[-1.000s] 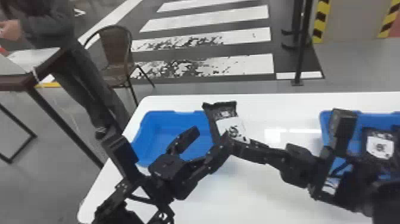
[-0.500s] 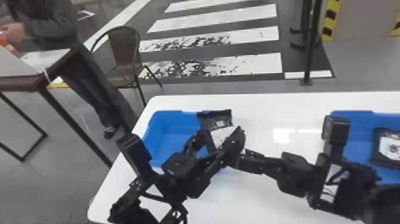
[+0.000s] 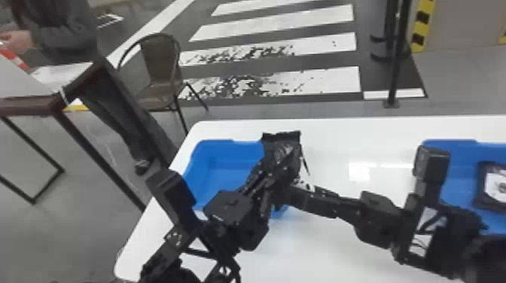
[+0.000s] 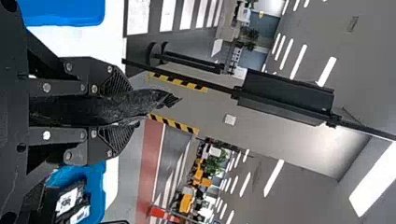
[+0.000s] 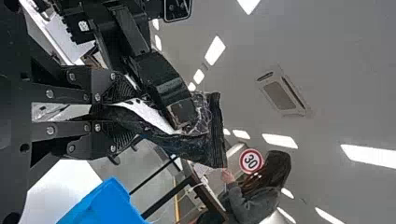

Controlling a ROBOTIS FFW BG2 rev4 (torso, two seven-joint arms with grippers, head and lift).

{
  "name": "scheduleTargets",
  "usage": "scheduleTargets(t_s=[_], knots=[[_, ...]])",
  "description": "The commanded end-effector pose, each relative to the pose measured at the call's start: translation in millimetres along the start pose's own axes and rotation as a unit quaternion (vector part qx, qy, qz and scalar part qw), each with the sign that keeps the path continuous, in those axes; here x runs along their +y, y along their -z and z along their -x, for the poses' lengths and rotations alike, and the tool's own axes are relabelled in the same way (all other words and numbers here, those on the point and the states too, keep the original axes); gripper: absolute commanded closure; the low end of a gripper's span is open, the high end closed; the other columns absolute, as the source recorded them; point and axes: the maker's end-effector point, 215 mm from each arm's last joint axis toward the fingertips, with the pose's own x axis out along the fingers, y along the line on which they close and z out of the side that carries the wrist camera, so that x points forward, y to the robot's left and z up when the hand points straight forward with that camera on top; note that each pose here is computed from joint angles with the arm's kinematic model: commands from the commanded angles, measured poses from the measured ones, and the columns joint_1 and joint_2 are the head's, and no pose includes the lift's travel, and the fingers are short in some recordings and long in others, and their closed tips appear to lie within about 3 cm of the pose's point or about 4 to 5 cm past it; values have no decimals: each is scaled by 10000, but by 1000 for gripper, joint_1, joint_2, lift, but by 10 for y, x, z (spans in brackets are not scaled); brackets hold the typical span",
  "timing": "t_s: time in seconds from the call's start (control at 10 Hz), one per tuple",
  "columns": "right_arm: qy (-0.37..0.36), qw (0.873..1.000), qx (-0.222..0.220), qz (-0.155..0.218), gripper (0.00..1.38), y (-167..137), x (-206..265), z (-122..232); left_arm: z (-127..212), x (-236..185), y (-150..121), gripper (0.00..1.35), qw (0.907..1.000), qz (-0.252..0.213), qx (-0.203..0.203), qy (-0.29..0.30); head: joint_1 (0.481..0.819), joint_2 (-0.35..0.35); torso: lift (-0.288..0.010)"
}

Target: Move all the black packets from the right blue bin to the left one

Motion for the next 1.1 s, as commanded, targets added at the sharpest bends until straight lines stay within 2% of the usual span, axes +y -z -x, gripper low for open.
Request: scheduleTargets(t_s=[0.0, 0.2, 0.3, 0.4, 0.5, 0.6, 0.7, 0.9, 1.0], knots=[[35, 9999, -107, -94, 976, -28, -24, 7, 21, -37, -58, 1223, 9999, 1, -116, 13, 695, 329, -140], [239, 9987, -389, -247, 245, -109, -144, 124, 88, 8, -236, 1223, 9990, -69, -402, -160, 695, 325, -140], [551, 9970, -536, -107, 50, -233, -247, 297, 127, 169, -301, 1223, 9979, -221, -481, -380, 695, 324, -140], [1108, 9917, -579, 287, 108, -347, -307, 538, 158, 492, -268, 1223, 9925, -718, -464, -870, 695, 316, -140], [1461, 9861, -624, 484, 159, -422, -315, 719, 103, 816, -90, 1223, 9848, -1189, -301, -1228, 695, 312, -140], [1554, 9843, -658, 524, 179, -457, -337, 796, 4, 1059, 61, 1223, 9755, -1662, -75, -1438, 695, 309, -140], [1629, 9828, -627, 605, 180, -473, -337, 812, -117, 1237, 186, 1223, 9670, -1996, 60, -1581, 695, 303, -140], [1808, 9779, -598, 867, 180, -567, -292, 855, -443, 1445, 328, 1223, 9512, -2601, 77, -1659, 695, 301, -140], [1833, 9769, -590, 924, 177, -604, -279, 880, -557, 1537, 357, 1125, 9473, -2712, 65, -1706, 695, 297, -140]])
